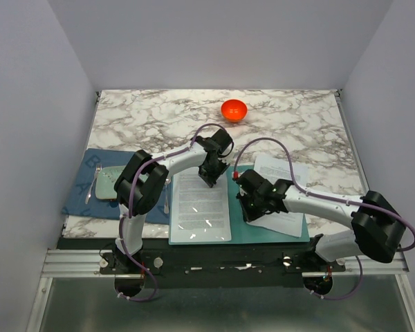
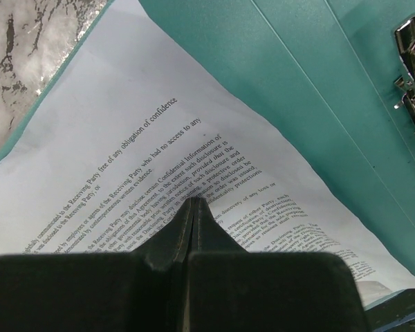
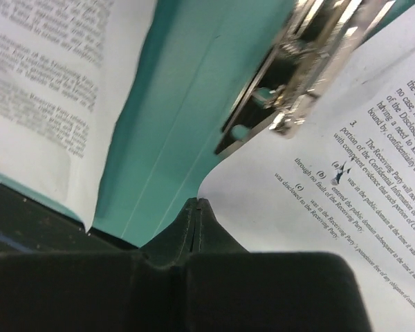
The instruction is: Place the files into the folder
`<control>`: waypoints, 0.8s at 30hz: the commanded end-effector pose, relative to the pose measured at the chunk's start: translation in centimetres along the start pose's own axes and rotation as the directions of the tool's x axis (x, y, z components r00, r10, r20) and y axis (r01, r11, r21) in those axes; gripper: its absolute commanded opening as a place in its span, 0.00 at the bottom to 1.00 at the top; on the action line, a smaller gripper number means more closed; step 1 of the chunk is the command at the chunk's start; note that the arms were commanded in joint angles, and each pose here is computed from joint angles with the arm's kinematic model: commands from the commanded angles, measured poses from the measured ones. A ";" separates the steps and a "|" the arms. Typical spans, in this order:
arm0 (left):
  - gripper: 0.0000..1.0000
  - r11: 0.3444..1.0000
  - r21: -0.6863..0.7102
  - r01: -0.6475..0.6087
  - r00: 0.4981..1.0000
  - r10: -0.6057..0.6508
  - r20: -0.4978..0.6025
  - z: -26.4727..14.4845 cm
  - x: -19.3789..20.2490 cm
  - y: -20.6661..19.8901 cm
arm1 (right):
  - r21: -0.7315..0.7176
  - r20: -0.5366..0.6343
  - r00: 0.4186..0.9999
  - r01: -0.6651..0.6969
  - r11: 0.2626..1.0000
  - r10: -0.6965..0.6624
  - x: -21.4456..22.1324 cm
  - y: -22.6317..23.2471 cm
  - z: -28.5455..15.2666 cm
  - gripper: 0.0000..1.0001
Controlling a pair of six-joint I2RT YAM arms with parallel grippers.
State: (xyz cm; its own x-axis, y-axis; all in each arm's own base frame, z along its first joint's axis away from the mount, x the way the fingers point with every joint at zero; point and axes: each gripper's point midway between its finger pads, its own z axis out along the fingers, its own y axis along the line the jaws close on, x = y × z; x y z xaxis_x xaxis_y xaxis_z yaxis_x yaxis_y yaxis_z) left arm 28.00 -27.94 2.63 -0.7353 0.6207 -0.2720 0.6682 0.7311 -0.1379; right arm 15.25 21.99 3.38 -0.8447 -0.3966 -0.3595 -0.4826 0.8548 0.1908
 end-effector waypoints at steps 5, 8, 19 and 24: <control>0.00 1.000 0.007 -0.008 1.000 0.008 -0.003 -0.5 -0.1 -0.1 | -0.080 -0.181 0.973 0.130 0.988 -0.142 3.5 3.0 -0.1 0.00; 0.00 1.000 0.008 -0.011 1.000 0.011 0.000 -0.6 -0.2 -0.1 | -0.051 -0.233 0.959 0.156 0.986 -0.163 4.1 2.8 -0.2 0.01; 0.00 1.000 0.002 -0.022 1.000 0.022 0.010 -1.0 -0.3 0.0 | 0.022 -0.132 0.971 0.204 0.979 -0.200 0.2 2.6 -3.4 0.57; 0.00 1.000 0.000 -0.024 1.000 0.024 0.015 -1.3 -0.4 0.0 | 0.006 0.032 0.989 0.146 0.989 -0.146 -4.1 3.6 -6.8 0.65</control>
State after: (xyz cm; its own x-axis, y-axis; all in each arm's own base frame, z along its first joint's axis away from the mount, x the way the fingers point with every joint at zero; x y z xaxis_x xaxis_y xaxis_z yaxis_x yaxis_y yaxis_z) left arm 27.76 -27.66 2.58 -0.7300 0.6322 -0.2596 0.6756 0.7249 -0.1346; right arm 13.44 23.75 7.59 -0.7654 -0.5725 -0.2938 -0.6249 0.7704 0.1266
